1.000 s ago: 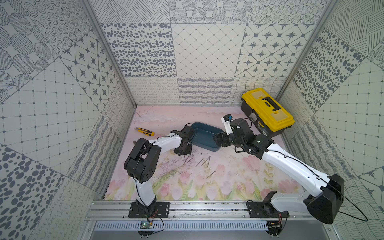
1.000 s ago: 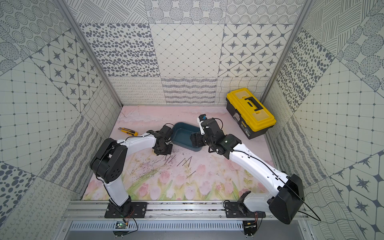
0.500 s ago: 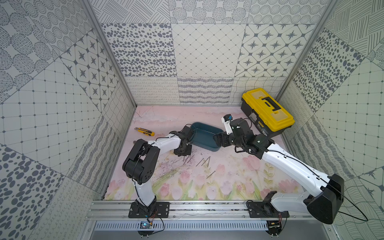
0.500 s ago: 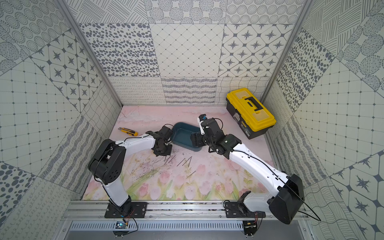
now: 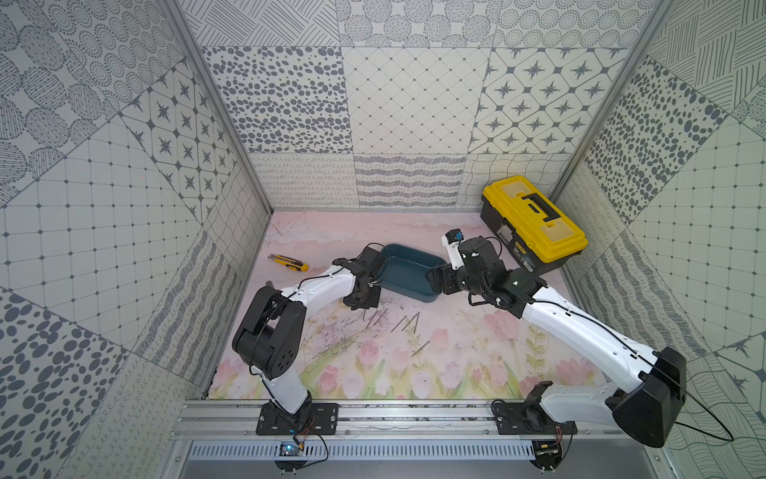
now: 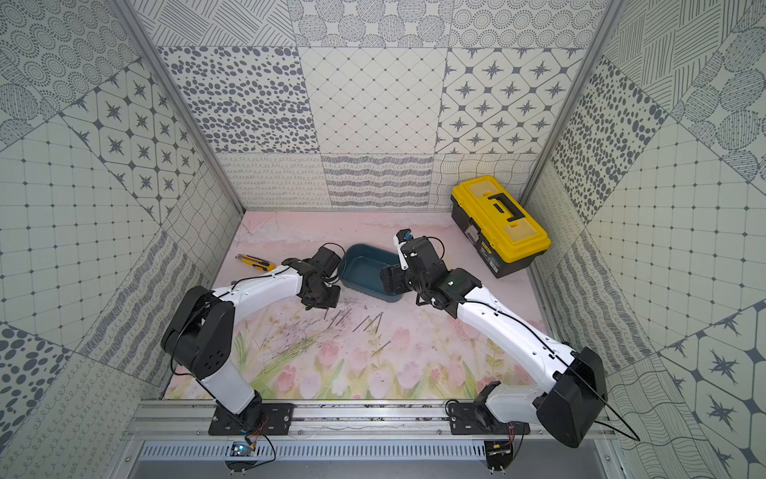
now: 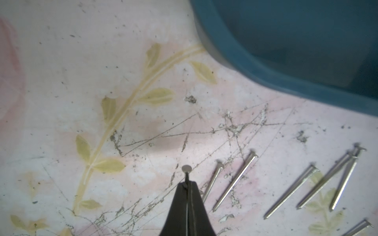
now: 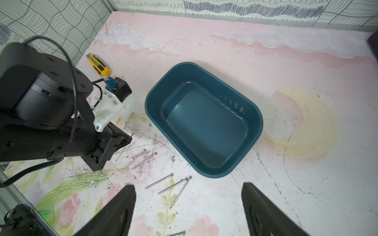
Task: Put the nails on the desktop into the storage box
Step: Pick up the nail from the center of the board, then place the nail in the storage box.
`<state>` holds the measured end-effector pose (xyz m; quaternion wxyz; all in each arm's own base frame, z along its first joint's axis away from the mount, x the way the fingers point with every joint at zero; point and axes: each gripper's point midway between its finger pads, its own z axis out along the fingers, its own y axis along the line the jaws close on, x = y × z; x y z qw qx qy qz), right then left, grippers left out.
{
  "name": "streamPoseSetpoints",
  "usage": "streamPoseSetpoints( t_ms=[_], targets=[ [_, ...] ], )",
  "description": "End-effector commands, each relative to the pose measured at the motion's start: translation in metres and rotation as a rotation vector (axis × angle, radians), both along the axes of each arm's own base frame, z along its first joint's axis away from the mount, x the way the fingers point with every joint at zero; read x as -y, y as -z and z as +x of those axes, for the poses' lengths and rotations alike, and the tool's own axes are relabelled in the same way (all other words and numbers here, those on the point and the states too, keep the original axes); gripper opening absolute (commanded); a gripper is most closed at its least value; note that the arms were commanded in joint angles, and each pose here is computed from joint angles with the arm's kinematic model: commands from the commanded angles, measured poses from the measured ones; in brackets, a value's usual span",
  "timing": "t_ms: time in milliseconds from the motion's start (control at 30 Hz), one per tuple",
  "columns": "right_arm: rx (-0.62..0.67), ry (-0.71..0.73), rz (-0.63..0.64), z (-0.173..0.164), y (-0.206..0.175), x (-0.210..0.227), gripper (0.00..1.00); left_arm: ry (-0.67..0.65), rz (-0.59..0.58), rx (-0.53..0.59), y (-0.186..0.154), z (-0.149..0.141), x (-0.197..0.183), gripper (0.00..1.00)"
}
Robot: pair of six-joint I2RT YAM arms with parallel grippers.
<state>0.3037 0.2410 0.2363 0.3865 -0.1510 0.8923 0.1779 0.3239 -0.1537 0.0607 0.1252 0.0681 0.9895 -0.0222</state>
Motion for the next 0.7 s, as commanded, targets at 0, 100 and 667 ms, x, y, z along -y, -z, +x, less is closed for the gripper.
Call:
streamPoseSetpoints(
  t_ms=[0,100,667],
  targets=[
    [0.047,0.002,0.017,0.001,-0.011,0.000,0.87,0.048,0.038,-0.006,-0.025,-0.008,-0.006,0.00],
    [0.051,0.005,0.014,0.001,-0.012,0.002,0.87,0.065,0.032,0.019,-0.046,-0.002,-0.004,0.00],
    [0.095,-0.227,-0.029,-0.010,-0.004,-0.020,0.95,0.184,-0.056,0.143,-0.136,0.061,0.044,0.00]
  ],
)
